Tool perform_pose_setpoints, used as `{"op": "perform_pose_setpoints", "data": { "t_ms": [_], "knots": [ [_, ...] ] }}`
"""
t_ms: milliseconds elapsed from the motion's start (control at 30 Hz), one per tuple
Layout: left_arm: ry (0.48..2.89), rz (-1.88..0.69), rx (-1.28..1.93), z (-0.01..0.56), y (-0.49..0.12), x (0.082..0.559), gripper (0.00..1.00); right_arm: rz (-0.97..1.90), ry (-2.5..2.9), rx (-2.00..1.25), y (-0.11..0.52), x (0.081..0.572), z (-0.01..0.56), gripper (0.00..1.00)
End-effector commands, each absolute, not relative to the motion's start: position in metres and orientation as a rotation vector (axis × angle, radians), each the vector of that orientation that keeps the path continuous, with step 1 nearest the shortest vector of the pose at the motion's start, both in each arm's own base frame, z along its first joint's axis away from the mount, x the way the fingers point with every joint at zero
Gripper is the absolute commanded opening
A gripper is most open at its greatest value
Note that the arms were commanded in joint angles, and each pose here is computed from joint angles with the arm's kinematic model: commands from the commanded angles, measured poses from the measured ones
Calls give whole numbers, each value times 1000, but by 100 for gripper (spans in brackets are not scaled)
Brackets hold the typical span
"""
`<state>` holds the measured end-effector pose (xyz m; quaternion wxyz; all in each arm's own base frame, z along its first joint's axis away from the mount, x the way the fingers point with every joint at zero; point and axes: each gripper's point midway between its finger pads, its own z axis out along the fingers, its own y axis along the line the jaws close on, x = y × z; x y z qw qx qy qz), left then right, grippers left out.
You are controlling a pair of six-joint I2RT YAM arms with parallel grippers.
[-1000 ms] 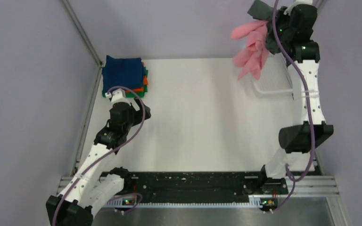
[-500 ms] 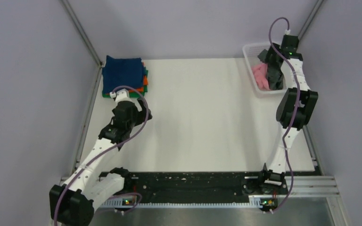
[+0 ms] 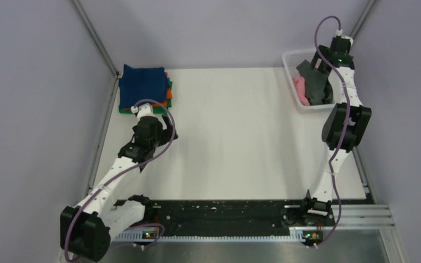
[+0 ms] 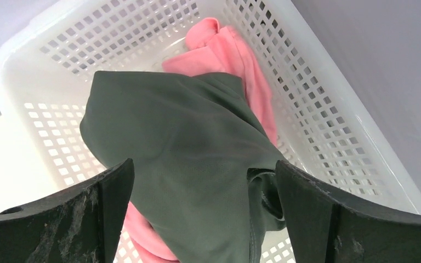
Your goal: Fold and stack the t-shirts
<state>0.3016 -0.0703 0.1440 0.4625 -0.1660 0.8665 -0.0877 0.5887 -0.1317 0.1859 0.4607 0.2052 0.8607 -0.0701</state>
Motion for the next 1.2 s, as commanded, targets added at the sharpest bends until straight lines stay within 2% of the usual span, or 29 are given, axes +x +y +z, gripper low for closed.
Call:
{"op": "perform_pose_setpoints", "data": {
  "t_ms": [0,100,200,233,300,400,700,900,933,967,1033,1167],
  "knots": [
    [2096,-220,-398,148,-71,309,99,-184,2088,508,-136,593,200,95],
    [2106,-206,-406,144,-70,309,99,-203,2138,571,-139,585,174,83],
    [2119,-196,-411,142,-70,310,99,-159,2148,584,-133,585,167,58],
    [2121,-197,-412,143,-70,309,99,-136,2151,583,-130,585,168,52],
    [2120,-200,-413,145,-70,308,99,-81,2148,574,-122,586,174,50],
    [2104,-205,-416,149,-69,306,99,-35,2163,569,-114,585,175,53],
    [2060,-202,-430,158,-63,302,99,-109,2269,600,-126,579,119,53],
    [2071,-197,-432,155,-63,303,99,-70,2294,580,-121,584,99,33],
    [2075,-199,-431,154,-64,303,99,-63,2290,576,-120,585,102,12],
    [2081,-203,-429,153,-65,303,99,-62,2275,572,-120,586,110,0],
    [2093,-212,-425,150,-68,304,99,-91,2226,579,-124,585,135,0],
    [2098,-236,-420,151,-71,303,99,-159,2052,588,-136,572,227,0]
  ]
}}
